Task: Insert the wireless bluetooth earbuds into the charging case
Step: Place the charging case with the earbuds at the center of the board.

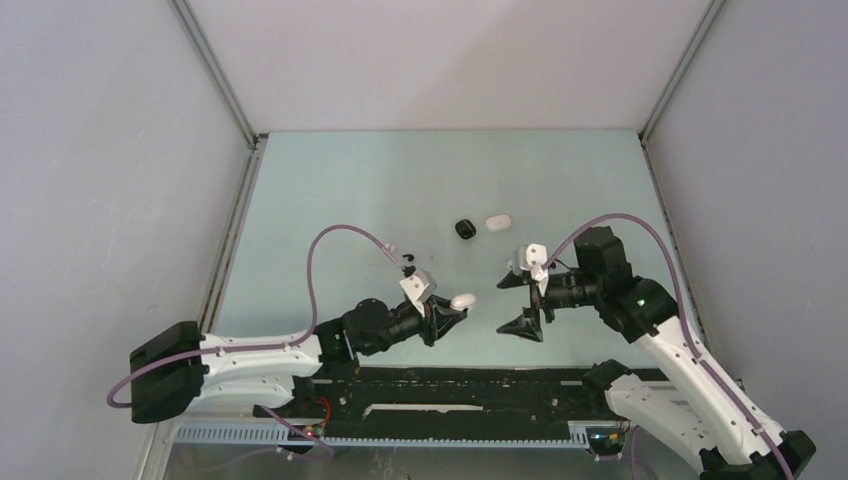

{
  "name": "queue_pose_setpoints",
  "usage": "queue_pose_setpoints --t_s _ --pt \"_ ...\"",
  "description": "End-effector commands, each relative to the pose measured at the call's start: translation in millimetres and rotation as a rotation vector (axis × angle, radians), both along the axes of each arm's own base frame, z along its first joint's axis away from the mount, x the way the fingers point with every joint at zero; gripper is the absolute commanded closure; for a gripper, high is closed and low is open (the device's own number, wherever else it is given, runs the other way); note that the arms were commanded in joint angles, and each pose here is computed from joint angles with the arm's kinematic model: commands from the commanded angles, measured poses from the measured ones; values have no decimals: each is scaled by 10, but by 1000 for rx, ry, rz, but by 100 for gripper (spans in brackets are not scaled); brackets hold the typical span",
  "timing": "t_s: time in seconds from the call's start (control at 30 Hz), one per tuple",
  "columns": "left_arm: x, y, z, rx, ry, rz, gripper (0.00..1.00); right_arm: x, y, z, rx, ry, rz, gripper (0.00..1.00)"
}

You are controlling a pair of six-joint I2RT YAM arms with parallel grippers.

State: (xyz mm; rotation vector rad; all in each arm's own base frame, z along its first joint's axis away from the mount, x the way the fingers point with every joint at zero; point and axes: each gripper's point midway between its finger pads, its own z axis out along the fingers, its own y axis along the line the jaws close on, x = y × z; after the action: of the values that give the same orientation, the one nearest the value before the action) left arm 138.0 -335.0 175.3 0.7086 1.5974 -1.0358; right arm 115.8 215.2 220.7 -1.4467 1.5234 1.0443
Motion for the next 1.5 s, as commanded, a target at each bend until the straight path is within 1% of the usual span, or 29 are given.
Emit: queue_pose_setpoints --t_s 0.0,0.1,0.17,0.23,0.3,0.4,0.5,0.7,0.8,0.93,1.07,1.13,1.17,1.2,1.23,1.33,1.47 --pt "151 159 -287 35 143 159 100 769 -63 -118 -50 -53 -338 11" --pt "199 241 -486 -7 297 222 100 1045 -161 -212 -102 -40 -464 11" --pt "255 279 -621 -13 406 270 96 1165 -242 -277 -140 -47 -534 11" --pt "319 325 -734 -14 470 305 93 1246 -318 -297 -157 -50 -591 11" --pt "427 427 -849 -31 532 377 89 1314 -397 -265 -150 -56 -649 11" --pt "563 547 -981 -72 604 429 90 1345 -491 -210 -113 -70 -696 10" --pt "638 496 -1055 -68 664 395 91 1308 -501 -216 -95 -74 -685 10" --pt "681 220 -1264 12 750 310 84 1343 -528 -249 -108 -75 -700 10" --pt "676 175 -1343 22 794 309 82 1343 -543 -281 -119 -69 -702 10" --pt "642 271 -1470 55 837 356 71 1337 -551 -299 -122 -63 -700 10" --pt "608 445 -1580 142 850 419 61 1338 -539 -323 -125 -57 -691 10" --pt "613 549 -1590 190 830 454 59 1342 -538 -330 -127 -55 -691 10" --pt "582 628 -1623 235 833 473 58 1342 -538 -337 -130 -54 -691 10" --pt "639 682 -1593 248 801 507 57 1343 -540 -337 -130 -55 -692 10" --pt "619 787 -1624 299 795 538 56 1347 -545 -338 -131 -55 -694 10" --pt "634 1037 -1585 394 744 615 53 1349 -561 -353 -137 -51 -700 10" --pt "636 1289 -1487 463 692 687 50 1360 -574 -367 -139 -44 -705 10"
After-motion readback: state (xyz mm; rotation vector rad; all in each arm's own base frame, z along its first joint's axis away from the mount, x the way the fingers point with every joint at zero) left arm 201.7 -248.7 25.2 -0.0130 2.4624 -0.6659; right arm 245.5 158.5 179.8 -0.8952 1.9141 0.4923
